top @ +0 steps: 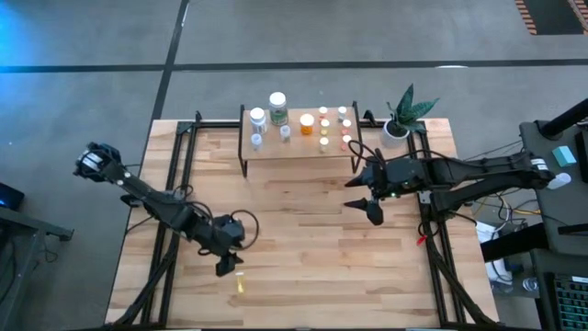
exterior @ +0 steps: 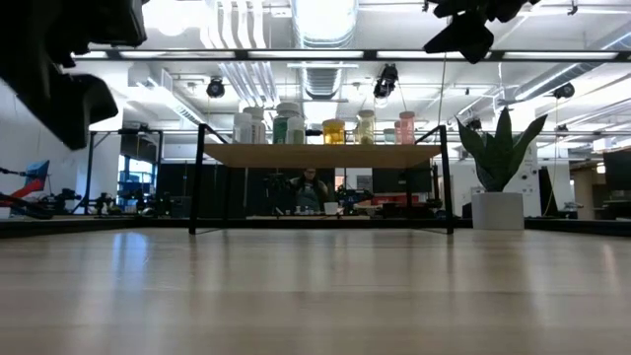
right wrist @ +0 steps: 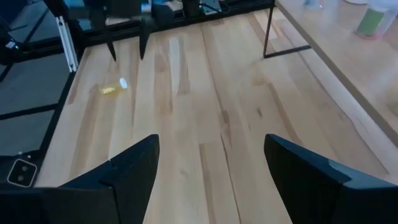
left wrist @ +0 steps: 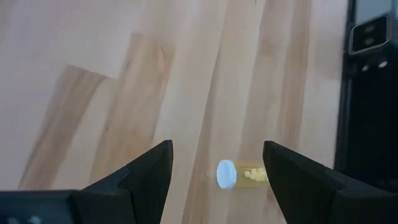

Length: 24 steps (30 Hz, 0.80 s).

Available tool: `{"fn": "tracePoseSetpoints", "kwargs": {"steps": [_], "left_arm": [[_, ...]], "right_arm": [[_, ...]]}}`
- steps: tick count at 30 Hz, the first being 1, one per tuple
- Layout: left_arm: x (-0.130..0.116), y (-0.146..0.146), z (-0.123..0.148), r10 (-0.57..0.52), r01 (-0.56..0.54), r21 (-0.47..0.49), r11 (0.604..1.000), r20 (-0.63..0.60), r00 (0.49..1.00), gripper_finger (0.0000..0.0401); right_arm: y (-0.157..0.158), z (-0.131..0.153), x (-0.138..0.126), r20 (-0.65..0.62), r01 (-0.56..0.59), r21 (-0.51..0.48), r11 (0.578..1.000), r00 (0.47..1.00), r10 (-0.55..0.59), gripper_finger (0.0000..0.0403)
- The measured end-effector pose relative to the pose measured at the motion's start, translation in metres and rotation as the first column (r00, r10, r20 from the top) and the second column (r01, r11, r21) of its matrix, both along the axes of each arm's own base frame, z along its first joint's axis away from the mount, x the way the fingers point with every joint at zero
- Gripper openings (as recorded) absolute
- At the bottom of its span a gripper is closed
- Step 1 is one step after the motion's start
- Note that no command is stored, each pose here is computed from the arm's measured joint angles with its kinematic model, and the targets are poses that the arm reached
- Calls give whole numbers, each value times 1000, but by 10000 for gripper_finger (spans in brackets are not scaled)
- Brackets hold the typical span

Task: Pick and place medicine bottles onto shelf by color
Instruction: Put the yellow pill bottle on the shelf

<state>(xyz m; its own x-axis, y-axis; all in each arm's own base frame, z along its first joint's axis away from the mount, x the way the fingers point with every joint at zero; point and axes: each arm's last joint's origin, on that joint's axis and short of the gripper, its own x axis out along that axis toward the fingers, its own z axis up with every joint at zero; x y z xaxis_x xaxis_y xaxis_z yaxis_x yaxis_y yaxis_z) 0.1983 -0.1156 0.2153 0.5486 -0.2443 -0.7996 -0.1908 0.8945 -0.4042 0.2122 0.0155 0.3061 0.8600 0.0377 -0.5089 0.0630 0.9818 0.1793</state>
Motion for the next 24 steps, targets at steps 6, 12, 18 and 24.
{"fn": "tracePoseSetpoints", "kwargs": {"steps": [6, 12, 18, 24], "left_arm": [[11, -14, -4, -27, 28, 18, 999, -23, 999, 233], [15, -22, 4, -44, 44, 22, 999, 3, 999, 233], [14, -24, 5, -42, 41, 36, 998, 11, 999, 233], [14, -23, 5, -60, 59, 51, 997, 20, 998, 233]], "right_arm": [[5, -2, 6, 8, -21, 2, 1000, 1000, 21, 279], [12, -7, 10, -17, -49, 0, 999, 999, 49, 279], [14, -11, 14, -37, -57, -2, 998, 998, 56, 279], [14, -10, 15, -27, -57, -3, 998, 998, 57, 279]]}}
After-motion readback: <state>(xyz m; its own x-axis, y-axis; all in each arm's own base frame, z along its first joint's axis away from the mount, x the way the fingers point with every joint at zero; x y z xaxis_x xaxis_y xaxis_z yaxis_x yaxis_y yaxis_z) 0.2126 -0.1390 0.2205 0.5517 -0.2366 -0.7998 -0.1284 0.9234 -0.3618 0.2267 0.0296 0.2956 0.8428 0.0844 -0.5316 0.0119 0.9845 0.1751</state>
